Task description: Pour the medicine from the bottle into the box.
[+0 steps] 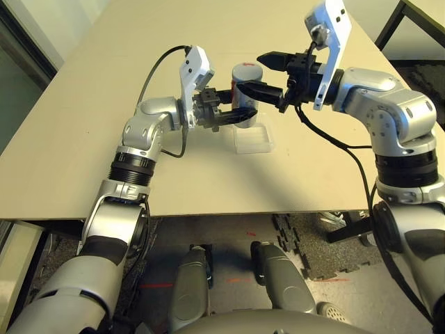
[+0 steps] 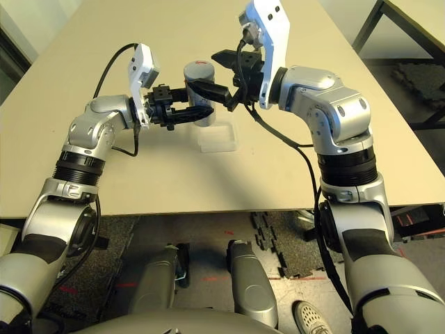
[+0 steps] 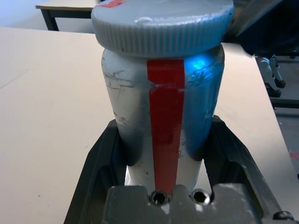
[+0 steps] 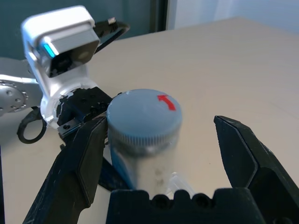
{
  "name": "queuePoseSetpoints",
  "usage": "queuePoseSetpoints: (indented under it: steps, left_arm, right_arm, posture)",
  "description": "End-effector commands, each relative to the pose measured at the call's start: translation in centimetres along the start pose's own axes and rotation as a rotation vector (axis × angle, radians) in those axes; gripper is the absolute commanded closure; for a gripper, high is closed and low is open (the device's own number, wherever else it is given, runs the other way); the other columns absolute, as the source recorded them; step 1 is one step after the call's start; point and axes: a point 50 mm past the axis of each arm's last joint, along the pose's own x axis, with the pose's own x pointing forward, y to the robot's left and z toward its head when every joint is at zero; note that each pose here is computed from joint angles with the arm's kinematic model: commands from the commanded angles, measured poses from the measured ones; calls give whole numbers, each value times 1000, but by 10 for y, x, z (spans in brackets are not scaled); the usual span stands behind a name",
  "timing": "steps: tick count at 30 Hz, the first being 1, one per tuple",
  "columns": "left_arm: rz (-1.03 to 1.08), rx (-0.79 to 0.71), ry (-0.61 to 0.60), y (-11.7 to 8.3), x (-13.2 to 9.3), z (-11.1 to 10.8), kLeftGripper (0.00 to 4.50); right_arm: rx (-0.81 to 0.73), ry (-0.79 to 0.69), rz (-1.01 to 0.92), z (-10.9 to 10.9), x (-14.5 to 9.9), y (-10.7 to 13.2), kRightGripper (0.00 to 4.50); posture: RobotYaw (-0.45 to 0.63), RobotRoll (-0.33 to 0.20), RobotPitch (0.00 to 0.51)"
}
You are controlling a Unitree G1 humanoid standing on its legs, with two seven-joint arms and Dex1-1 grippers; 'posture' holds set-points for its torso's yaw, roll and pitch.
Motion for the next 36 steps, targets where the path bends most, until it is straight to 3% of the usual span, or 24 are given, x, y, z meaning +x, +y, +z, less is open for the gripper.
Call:
queuePoseSetpoints:
  steps: [1, 10, 18, 36]
  left_arm:
    - [-14, 23, 12, 0, -1, 2, 2038]
    - [-5, 27, 21, 3, -3, 1, 2038]
    - [-9, 29, 21, 4, -1, 1, 2038]
    - [-50, 39, 23, -2, 6, 0, 2038]
  right_arm:
    - [4, 5, -84, 0, -19, -10, 0]
    - [15, 36, -79, -5, -34, -7, 0]
    - [32, -8, 50, 4, -16, 13, 0]
    - [-14, 48, 62, 6, 16, 4, 0]
  posture:
    - [-191, 0, 149]
    - [-201, 0, 146]
    - [-203, 0, 144]
    - [-183, 0, 149]
